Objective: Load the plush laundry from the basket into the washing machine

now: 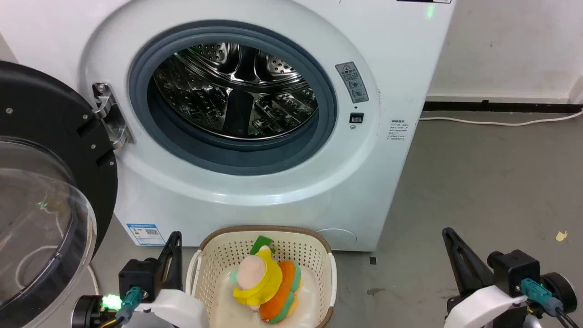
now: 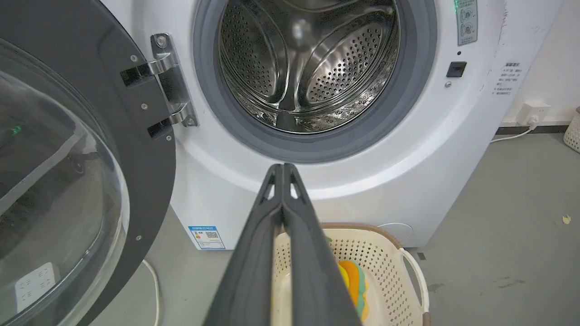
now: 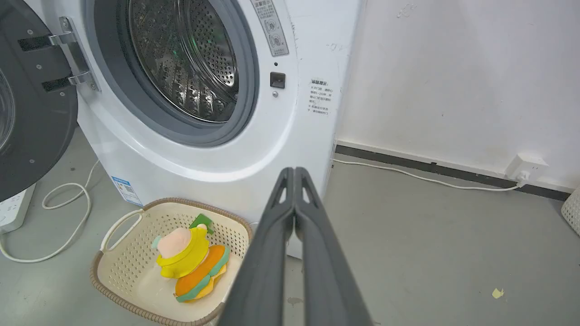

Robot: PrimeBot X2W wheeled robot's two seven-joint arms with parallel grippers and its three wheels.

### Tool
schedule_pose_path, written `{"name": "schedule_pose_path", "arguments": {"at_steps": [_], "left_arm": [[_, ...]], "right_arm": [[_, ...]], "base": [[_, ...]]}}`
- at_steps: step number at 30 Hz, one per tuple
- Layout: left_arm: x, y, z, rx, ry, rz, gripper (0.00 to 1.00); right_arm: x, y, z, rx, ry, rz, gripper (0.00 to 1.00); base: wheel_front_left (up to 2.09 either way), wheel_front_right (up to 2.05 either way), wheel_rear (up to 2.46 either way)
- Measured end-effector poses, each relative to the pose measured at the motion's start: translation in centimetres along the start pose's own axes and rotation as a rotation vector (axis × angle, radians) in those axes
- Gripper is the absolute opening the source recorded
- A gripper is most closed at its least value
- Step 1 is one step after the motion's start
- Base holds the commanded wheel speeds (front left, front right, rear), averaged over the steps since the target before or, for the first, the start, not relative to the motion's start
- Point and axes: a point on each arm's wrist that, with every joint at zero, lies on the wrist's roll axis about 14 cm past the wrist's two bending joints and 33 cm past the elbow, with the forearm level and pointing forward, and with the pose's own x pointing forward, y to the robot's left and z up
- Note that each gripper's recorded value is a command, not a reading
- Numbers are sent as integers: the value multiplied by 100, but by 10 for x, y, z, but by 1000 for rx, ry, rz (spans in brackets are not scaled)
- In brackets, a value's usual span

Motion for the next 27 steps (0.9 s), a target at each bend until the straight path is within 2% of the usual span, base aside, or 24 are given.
{"name": "schedule_pose_path", "arguments": {"at_steps": [27], "left_arm": [[0,0,0,0,0,0,0]], "right_arm": [[0,0,0,0,0,0,0]], "base": [[0,0,0]]}}
